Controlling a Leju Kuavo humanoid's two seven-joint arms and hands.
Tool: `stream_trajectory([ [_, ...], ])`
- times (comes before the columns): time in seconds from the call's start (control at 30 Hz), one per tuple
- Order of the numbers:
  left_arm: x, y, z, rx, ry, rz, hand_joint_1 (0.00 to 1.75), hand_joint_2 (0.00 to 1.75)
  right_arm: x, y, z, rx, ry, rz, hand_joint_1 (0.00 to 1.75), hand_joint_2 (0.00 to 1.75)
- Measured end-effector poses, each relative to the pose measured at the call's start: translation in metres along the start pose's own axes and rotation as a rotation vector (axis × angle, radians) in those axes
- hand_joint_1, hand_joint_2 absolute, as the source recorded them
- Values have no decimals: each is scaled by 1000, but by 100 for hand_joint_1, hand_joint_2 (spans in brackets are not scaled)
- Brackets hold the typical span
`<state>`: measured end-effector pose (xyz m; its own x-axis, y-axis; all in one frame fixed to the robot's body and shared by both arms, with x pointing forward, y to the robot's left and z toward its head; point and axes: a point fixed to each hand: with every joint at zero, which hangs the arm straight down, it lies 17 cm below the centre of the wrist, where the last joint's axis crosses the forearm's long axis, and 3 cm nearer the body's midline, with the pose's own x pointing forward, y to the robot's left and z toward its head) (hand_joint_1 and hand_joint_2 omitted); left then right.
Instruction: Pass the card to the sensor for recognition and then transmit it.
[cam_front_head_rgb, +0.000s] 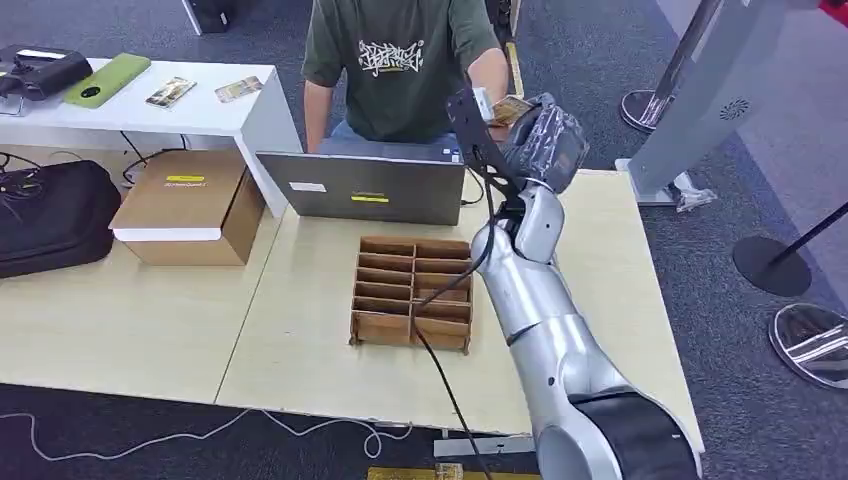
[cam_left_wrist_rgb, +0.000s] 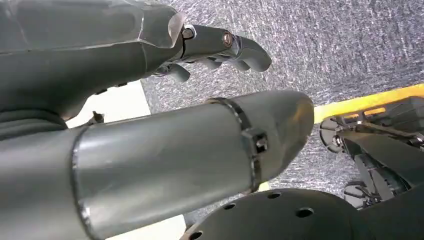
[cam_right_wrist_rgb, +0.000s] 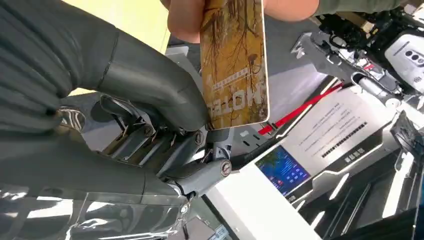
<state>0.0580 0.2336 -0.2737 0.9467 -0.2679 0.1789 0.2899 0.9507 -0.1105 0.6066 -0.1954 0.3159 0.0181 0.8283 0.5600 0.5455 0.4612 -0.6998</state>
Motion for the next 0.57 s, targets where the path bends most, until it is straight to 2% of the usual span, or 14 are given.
stream_trajectory([
  [0.07, 0, 1, 0, 2, 2, 0, 0, 0, 1, 3, 0, 8, -5, 10, 171, 175],
  [0.1, 0, 1, 0, 2, 3, 0, 0, 0, 1, 4, 0, 11, -5, 11, 0, 175],
  [0.57, 6, 6, 0, 4, 0, -5, 0, 0, 9, 10, 1, 32, -50, 33, 0, 175],
])
